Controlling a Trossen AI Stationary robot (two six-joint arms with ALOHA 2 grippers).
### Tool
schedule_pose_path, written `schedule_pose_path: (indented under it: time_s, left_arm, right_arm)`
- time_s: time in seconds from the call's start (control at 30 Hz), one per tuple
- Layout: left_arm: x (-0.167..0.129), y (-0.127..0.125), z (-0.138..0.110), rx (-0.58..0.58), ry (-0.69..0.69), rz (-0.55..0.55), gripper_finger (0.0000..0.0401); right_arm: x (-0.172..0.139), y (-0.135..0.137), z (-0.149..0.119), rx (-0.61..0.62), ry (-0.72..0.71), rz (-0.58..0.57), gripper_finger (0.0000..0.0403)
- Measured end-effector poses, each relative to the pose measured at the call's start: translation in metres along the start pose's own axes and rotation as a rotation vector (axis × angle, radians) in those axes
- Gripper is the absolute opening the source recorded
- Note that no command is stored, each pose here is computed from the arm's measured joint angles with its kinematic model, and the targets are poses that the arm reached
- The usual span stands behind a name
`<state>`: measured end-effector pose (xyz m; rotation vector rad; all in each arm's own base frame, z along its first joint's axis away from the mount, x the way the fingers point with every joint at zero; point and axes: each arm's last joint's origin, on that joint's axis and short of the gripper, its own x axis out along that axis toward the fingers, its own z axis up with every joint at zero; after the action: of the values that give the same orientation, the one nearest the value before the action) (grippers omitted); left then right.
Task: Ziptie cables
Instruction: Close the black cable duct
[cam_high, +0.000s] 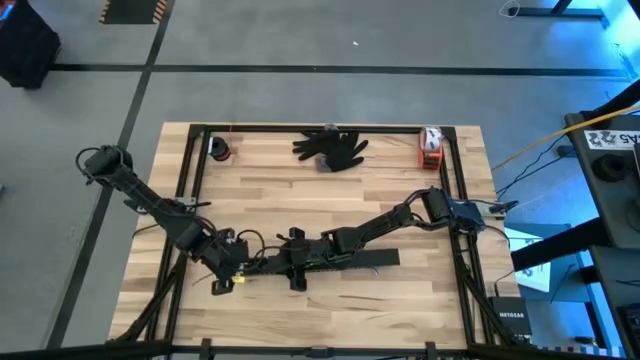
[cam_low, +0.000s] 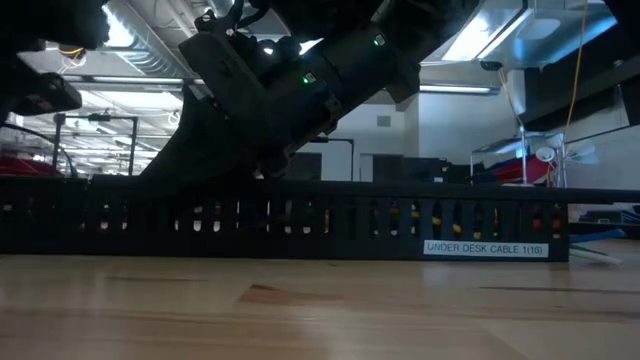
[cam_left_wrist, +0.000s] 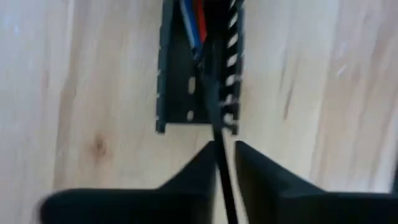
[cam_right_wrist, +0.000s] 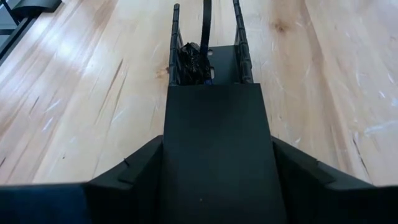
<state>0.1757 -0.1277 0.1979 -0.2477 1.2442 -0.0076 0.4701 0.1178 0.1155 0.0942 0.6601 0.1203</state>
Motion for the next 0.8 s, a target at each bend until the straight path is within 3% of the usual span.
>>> schedule_pose_path:
  time_s: [0.07, 0.47, 0.8]
  left_arm:
    - [0.006, 0.000, -0.003, -0.009, 0.008, 0.005, 0.0008]
    - [0.046, 0.009, -0.043, -0.075, 0.111, 0.087, 0.0001]
    - [0.055, 0.011, -0.045, -0.031, 0.105, 0.066, 0.0010]
  right_arm:
    - [0.000, 0.000, 0.000, 0.000, 0.000, 0.000, 0.0230]
    - [0.000, 0.000, 0.000, -0.001, -0.001, -0.002, 0.0230]
    - [0.000, 0.000, 0.000, -0.002, -0.001, -0.004, 0.0230]
